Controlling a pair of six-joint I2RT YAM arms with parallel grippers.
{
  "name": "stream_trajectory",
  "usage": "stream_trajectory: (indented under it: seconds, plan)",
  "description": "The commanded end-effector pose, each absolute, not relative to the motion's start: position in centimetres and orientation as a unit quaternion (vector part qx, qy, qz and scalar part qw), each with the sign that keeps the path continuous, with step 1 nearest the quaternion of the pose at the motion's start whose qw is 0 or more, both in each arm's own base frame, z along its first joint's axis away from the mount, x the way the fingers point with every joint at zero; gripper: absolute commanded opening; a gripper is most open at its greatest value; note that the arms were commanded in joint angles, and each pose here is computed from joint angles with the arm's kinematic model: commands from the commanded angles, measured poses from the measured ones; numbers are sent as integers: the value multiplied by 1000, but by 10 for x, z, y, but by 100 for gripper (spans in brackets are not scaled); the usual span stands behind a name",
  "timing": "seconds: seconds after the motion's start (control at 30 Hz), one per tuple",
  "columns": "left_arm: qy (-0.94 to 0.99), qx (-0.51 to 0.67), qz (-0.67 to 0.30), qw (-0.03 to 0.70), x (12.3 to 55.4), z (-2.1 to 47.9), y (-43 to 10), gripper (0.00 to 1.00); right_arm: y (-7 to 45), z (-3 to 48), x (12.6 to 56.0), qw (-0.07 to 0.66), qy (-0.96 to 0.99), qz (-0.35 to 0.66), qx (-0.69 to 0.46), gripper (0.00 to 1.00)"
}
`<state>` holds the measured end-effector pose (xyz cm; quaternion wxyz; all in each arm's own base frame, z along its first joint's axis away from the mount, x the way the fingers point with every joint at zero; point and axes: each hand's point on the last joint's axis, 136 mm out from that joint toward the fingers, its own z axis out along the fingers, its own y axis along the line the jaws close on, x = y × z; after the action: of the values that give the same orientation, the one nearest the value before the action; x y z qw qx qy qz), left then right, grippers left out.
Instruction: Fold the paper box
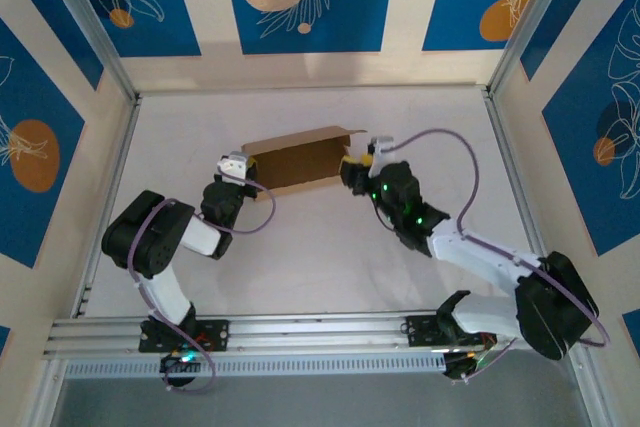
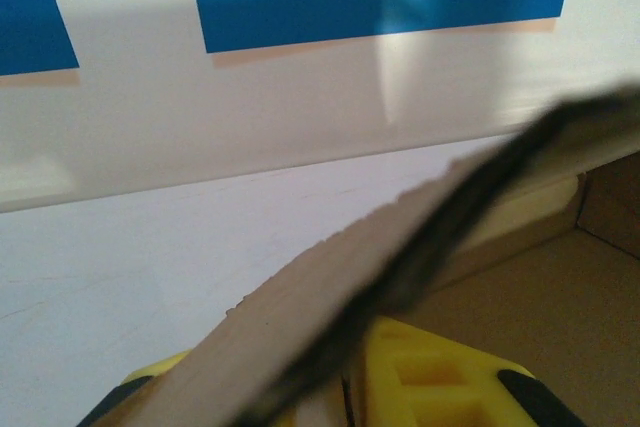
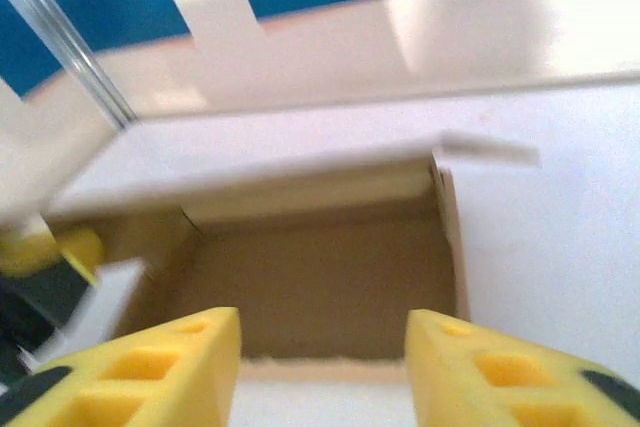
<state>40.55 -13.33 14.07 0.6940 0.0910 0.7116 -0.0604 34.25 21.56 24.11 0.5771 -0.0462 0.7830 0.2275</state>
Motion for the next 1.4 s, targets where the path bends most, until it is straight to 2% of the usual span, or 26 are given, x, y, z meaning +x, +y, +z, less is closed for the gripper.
stream_trajectory:
  seconds: [0.0, 0.13, 0.23, 0.33, 0.5, 0.8, 0.93, 1.1, 1.27, 1.37]
  plan:
    - [707, 114, -69, 695, 402, 142, -142, 21, 209, 268, 353, 546, 813, 194, -57, 41]
    - [705, 117, -71, 695, 401, 142, -144, 23, 238, 273, 382, 480, 849, 199, -98, 27]
    - [704, 120, -74, 696, 400, 144, -145, 24, 264, 258, 394, 373, 894, 233, -90, 28]
    - [697, 125, -82, 702, 396, 151, -148, 27, 286, 241, 401, 319, 914, 233, -98, 31]
    - [683, 148, -97, 708, 384, 162, -157, 44, 298, 206, 408, 269, 932, 221, -95, 31]
    - [678, 119, -133, 713, 360, 188, -154, 64, 298, 176, 407, 246, 944, 204, -82, 32]
    - [702, 130, -162, 681, 339, 192, -165, 65, 298, 176, 411, 247, 944, 204, -81, 35]
    - [761, 107, -166, 619, 320, 179, -154, 66, 301, 166, 414, 235, 946, 203, -88, 38]
    - [781, 69, -159, 600, 308, 169, -138, 66, 310, 160, 410, 223, 946, 211, -101, 40]
    - [782, 92, -205, 581, 303, 168, -156, 65, 313, 160, 408, 220, 946, 213, -104, 41]
